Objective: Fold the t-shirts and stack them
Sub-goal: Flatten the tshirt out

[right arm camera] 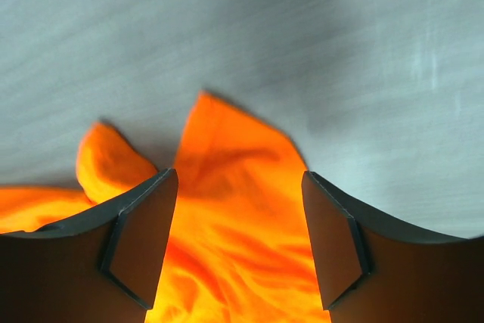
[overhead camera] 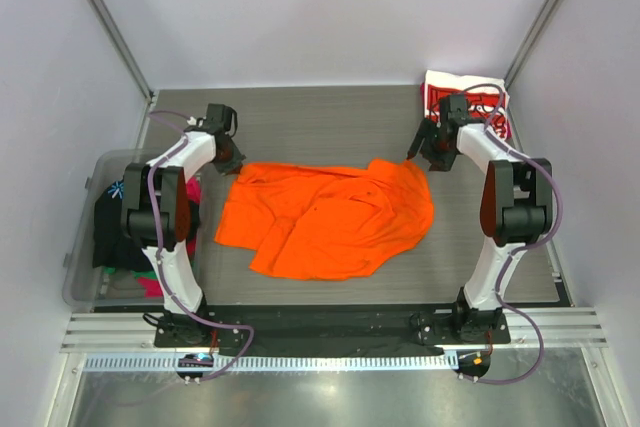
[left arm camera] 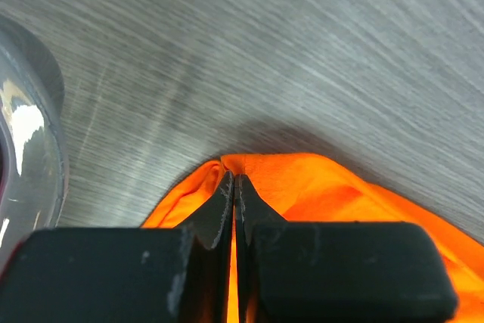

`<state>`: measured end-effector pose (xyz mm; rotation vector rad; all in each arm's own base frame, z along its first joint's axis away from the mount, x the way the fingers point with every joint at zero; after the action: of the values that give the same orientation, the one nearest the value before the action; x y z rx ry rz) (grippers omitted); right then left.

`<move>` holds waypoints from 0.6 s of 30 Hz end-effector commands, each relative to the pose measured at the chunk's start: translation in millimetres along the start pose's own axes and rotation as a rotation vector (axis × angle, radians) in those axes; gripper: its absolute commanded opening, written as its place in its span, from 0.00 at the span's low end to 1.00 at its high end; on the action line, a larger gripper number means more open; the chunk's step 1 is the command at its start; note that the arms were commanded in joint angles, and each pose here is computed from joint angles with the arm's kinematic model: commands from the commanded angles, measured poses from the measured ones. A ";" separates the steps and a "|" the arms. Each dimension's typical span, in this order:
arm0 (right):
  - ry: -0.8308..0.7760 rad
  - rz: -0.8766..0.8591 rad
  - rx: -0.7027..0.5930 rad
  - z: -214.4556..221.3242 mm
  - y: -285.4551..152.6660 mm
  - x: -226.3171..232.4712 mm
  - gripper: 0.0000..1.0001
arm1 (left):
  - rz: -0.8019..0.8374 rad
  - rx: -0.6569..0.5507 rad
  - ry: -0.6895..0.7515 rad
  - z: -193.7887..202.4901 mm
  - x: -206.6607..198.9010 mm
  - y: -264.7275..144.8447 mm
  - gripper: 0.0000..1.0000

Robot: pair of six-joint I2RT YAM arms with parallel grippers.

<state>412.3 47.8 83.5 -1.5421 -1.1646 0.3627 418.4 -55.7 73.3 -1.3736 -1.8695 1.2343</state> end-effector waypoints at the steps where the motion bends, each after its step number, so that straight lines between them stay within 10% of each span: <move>1: 0.004 -0.004 -0.066 -25.5 8.7 10.8 0.72 | 0.020 -0.019 -0.009 -1.5 0.5 -17.8 0.00; 12: -0.051 0.038 0.018 6.1 40.0 15.1 0.59 | 0.023 0.004 -0.011 7.5 2.0 -16.2 0.00; 18: -0.118 0.071 0.054 30.5 50.6 21.1 0.30 | 0.023 0.000 -0.011 6.7 2.2 -18.9 0.00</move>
<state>432.2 78.3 50.9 -1.5424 -1.2001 0.4636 404.1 -55.7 63.5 -1.3440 -1.8359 1.2576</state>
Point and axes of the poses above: each gripper's point midway between its finger pads, its own y axis out along the fingers, its own x axis along the line the jaws close on, z = x × y, the point moved 3 cm from there along -y, back along the fingers, and after that the axes turned 10 degrees about y, right-handed, at the moved point
